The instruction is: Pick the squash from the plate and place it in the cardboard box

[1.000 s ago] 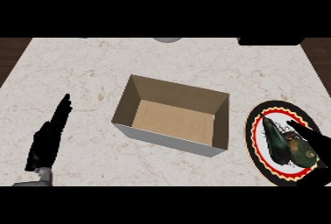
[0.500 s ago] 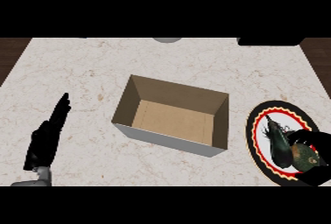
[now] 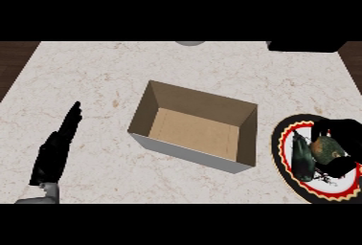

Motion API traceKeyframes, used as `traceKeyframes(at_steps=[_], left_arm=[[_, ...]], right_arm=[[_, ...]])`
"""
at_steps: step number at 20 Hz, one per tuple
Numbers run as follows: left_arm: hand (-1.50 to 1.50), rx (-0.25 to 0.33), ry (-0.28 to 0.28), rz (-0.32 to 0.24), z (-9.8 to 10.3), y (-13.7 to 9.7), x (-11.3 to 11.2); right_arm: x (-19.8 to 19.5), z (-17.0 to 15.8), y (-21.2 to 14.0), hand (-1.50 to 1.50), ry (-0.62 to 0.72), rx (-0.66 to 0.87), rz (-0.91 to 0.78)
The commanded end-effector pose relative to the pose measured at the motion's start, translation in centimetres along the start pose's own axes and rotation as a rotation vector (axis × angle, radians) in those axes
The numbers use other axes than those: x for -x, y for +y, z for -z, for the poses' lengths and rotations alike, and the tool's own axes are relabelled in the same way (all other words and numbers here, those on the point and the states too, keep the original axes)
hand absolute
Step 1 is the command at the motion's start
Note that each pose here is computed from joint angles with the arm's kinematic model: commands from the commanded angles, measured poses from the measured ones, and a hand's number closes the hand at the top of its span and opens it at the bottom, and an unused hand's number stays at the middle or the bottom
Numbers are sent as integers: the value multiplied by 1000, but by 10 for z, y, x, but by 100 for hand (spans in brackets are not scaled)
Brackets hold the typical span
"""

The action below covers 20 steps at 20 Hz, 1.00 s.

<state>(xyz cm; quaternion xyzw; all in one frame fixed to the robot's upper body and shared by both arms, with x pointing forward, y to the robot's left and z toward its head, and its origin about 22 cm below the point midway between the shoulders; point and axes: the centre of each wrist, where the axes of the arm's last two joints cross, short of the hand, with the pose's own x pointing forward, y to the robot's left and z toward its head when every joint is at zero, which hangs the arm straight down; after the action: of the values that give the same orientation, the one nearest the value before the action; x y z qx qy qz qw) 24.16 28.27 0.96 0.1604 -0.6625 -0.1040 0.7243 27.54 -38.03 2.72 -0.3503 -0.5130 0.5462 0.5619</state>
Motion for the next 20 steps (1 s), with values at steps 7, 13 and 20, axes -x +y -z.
traceKeyframes(at_steps=[7,13,20], left_arm=[[0,11,2,-9,14,-15,-10],[0,-39,10,0,-3,7,-4],[0,-27,22,-1,1,8,-2]], right_arm=[[-28,88,-68,150,-393,74,-182],[-18,89,-77,150,-495,110,-32],[-57,106,-117,150,-821,141,335]])
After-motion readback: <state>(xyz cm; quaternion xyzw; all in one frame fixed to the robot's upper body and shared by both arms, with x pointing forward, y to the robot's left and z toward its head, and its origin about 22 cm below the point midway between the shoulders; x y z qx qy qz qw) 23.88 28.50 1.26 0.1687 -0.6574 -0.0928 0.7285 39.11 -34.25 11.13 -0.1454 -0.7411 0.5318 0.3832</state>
